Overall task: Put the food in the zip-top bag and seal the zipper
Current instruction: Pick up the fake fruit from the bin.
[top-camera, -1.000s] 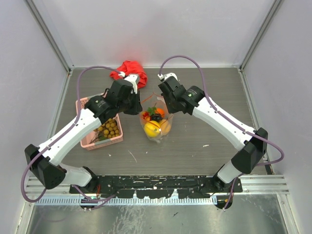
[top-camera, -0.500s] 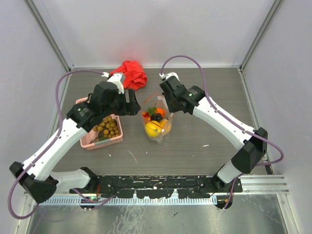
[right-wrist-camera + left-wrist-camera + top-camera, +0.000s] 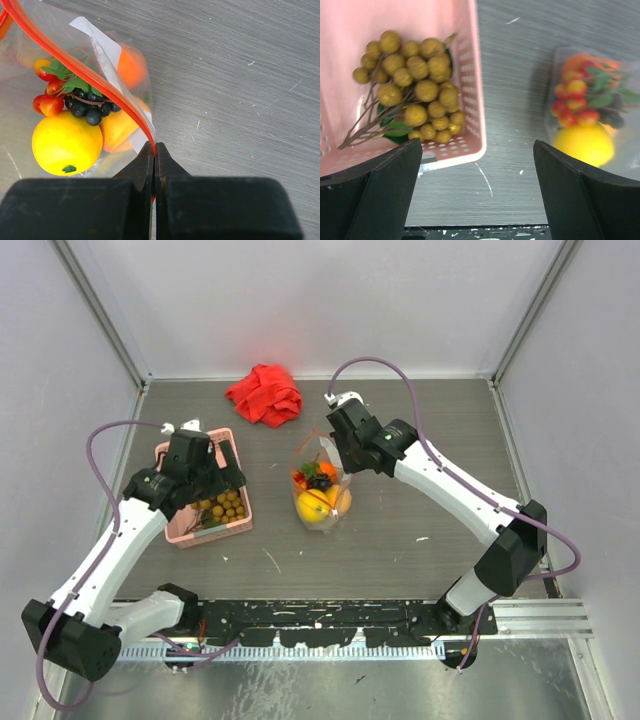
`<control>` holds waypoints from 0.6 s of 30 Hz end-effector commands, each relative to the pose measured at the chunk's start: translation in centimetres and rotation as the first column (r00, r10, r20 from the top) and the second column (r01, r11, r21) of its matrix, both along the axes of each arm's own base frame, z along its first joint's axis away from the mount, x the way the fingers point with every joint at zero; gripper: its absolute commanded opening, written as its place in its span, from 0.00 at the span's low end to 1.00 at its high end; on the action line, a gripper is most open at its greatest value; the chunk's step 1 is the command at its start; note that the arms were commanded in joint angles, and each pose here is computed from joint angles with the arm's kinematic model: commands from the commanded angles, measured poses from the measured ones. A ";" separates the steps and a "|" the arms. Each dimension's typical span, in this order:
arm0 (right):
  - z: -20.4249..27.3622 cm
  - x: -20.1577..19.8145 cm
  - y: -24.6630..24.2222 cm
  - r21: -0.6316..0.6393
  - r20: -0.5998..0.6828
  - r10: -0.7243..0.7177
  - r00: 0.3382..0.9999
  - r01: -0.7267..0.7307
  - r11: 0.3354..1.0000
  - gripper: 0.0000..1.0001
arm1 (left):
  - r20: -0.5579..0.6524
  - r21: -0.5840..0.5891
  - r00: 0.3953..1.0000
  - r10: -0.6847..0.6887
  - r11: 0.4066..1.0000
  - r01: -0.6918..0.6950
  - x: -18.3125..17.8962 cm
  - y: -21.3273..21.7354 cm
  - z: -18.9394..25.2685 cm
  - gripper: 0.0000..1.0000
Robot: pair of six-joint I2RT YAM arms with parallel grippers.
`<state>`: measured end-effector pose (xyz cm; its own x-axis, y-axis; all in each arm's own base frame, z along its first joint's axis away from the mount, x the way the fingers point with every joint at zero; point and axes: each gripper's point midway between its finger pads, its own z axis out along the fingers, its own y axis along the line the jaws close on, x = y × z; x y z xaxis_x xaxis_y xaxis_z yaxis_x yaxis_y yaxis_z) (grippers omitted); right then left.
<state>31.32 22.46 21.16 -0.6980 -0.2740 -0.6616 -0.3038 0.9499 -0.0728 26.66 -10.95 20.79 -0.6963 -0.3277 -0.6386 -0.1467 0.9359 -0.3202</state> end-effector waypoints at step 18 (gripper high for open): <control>1.3 -0.1 0.6 0.066 0.046 0.040 0.998 -0.043 0.997 0.00 | -0.209 0.036 0.712 0.670 0.733 -0.679 -1.1 10.6 -9.3 0.98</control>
<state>31.10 23.08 20.15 -0.6990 -0.2920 -0.6528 -0.3407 0.9385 -0.0550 25.37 -1.68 12.65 -0.5273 -0.6950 -0.4888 -0.6905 0.6857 -0.2301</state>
